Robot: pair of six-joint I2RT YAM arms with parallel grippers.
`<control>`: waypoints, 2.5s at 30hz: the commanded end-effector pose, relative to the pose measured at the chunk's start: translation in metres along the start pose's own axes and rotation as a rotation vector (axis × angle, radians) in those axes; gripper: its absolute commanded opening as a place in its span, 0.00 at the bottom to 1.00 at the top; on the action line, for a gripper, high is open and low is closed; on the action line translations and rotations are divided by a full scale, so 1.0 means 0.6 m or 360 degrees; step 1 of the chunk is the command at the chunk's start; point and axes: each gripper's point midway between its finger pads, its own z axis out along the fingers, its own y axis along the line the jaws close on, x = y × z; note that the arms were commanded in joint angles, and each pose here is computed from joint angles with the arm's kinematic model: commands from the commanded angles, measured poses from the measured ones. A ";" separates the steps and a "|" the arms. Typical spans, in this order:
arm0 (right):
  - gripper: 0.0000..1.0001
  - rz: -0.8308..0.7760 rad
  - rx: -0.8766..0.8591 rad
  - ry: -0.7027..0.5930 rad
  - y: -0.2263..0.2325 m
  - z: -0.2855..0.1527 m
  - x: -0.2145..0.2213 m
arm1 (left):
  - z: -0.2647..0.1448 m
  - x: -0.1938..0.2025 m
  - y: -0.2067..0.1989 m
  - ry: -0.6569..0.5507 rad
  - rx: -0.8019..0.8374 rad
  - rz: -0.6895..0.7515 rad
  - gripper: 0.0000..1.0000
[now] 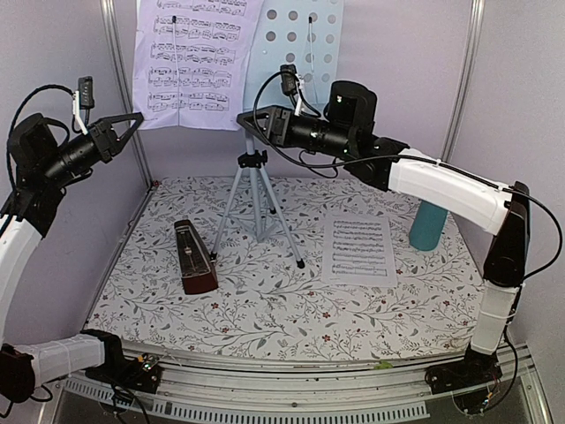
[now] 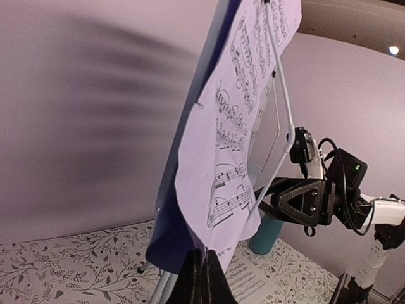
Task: Set up the instrument practice props
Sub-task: Adjust the sheet music on the music stand.
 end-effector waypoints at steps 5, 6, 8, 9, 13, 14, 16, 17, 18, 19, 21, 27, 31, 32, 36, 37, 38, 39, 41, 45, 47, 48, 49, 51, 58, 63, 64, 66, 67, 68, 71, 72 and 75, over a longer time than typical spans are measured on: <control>0.39 0.0093 0.0040 0.0035 0.001 0.000 0.027 | -0.005 -0.006 -0.008 -0.0018 0.0013 0.0020 0.00; 0.38 0.0104 0.0039 0.0038 0.001 0.001 0.029 | -0.005 -0.005 -0.008 -0.0017 0.0012 0.0021 0.00; 0.38 0.0112 0.0031 0.0034 0.002 0.001 0.028 | -0.006 -0.005 -0.008 -0.0014 0.0011 0.0019 0.00; 0.38 0.0112 0.0028 0.0027 0.003 0.001 0.026 | -0.006 -0.005 -0.008 -0.0014 0.0010 0.0019 0.00; 0.37 0.0119 -0.0029 0.0010 0.016 0.002 0.016 | -0.006 -0.005 -0.009 -0.0014 0.0011 0.0022 0.00; 0.36 0.0125 -0.0046 0.0016 0.019 0.005 0.016 | -0.006 -0.005 -0.008 -0.0015 0.0009 0.0022 0.00; 0.35 0.0142 -0.0073 0.0030 0.024 0.008 0.018 | -0.006 -0.006 -0.009 -0.0015 0.0010 0.0023 0.00; 0.34 0.0145 -0.0080 0.0035 0.026 0.009 0.020 | -0.006 -0.006 -0.009 -0.0015 0.0011 0.0025 0.00; 0.33 0.0146 -0.0080 0.0034 0.026 0.009 0.020 | -0.006 -0.005 -0.009 -0.0015 0.0011 0.0024 0.00; 0.32 0.0148 -0.0083 0.0036 0.027 0.009 0.021 | -0.006 -0.006 -0.009 -0.0016 0.0010 0.0025 0.00; 0.32 0.0149 -0.0102 0.0036 0.032 0.010 0.019 | -0.006 -0.004 -0.008 -0.0012 0.0011 0.0023 0.00; 0.30 0.0157 -0.0130 0.0035 0.042 0.015 0.017 | -0.006 -0.004 -0.009 -0.0011 0.0014 0.0028 0.00; 0.26 0.0167 -0.0119 0.0020 0.042 0.016 0.012 | -0.006 -0.002 -0.009 -0.0006 0.0017 0.0025 0.00; 0.25 0.0170 -0.0112 0.0015 0.041 0.016 0.012 | -0.005 -0.001 -0.008 -0.0004 0.0016 0.0023 0.00; 0.16 0.0175 -0.0070 -0.0003 0.035 0.017 0.008 | -0.006 -0.001 -0.010 -0.0003 0.0019 0.0028 0.00; 0.13 0.0164 -0.0062 -0.0010 0.034 0.016 0.004 | -0.006 0.000 -0.009 0.0000 0.0017 0.0027 0.00; 0.10 0.0162 -0.0052 -0.0007 0.032 0.018 0.005 | -0.006 0.000 -0.009 0.0001 0.0019 0.0028 0.00; 0.07 0.0156 -0.0042 -0.0008 0.030 0.020 0.004 | -0.006 0.001 -0.009 0.0003 0.0021 0.0029 0.00; 0.03 0.0137 -0.0028 -0.0010 0.028 0.023 0.000 | -0.006 0.002 -0.009 0.0006 0.0020 0.0030 0.00; 0.00 0.0095 0.0000 -0.0024 0.025 0.028 -0.009 | -0.007 0.003 -0.009 0.0009 0.0022 0.0032 0.00; 0.00 0.0072 0.0019 -0.0032 0.023 0.028 -0.013 | -0.007 0.002 -0.009 0.0007 0.0018 0.0034 0.00; 0.00 0.0063 0.0024 -0.0038 0.024 0.027 -0.017 | -0.007 0.003 -0.009 0.0007 0.0016 0.0035 0.00; 0.00 0.0049 0.0034 -0.0044 0.023 0.027 -0.019 | -0.007 0.003 -0.008 0.0007 0.0014 0.0036 0.00; 0.00 0.0018 0.0055 -0.0055 0.024 0.025 -0.026 | -0.007 0.002 -0.008 0.0002 0.0014 0.0035 0.00; 0.00 -0.0082 0.0113 -0.0087 0.019 0.029 -0.047 | -0.004 0.000 -0.007 -0.0015 0.0024 0.0021 0.00; 0.00 -0.0119 0.0147 -0.0088 0.007 0.037 -0.048 | -0.002 -0.011 -0.009 -0.0038 0.0027 0.0028 0.00; 0.00 -0.0123 0.0152 -0.0088 0.005 0.039 -0.048 | -0.002 -0.015 -0.010 -0.0046 0.0026 0.0034 0.00; 0.00 -0.0127 0.0165 -0.0091 0.000 0.039 -0.049 | 0.000 -0.020 -0.010 -0.0054 0.0027 0.0039 0.00; 0.00 -0.0130 0.0174 -0.0089 -0.005 0.039 -0.049 | 0.001 -0.022 -0.011 -0.0055 0.0030 0.0043 0.00; 0.00 -0.0131 0.0181 -0.0090 -0.008 0.038 -0.050 | 0.002 -0.025 -0.011 -0.0059 0.0030 0.0046 0.00; 0.00 -0.0132 0.0201 -0.0092 -0.015 0.036 -0.052 | 0.005 -0.031 -0.010 -0.0067 0.0030 0.0052 0.00; 0.00 -0.0137 0.0210 -0.0092 -0.017 0.036 -0.052 | 0.007 -0.031 -0.008 -0.0066 0.0030 0.0051 0.00; 0.00 -0.0147 0.0229 -0.0095 -0.022 0.034 -0.054 | 0.010 -0.037 -0.010 -0.0076 0.0039 0.0053 0.00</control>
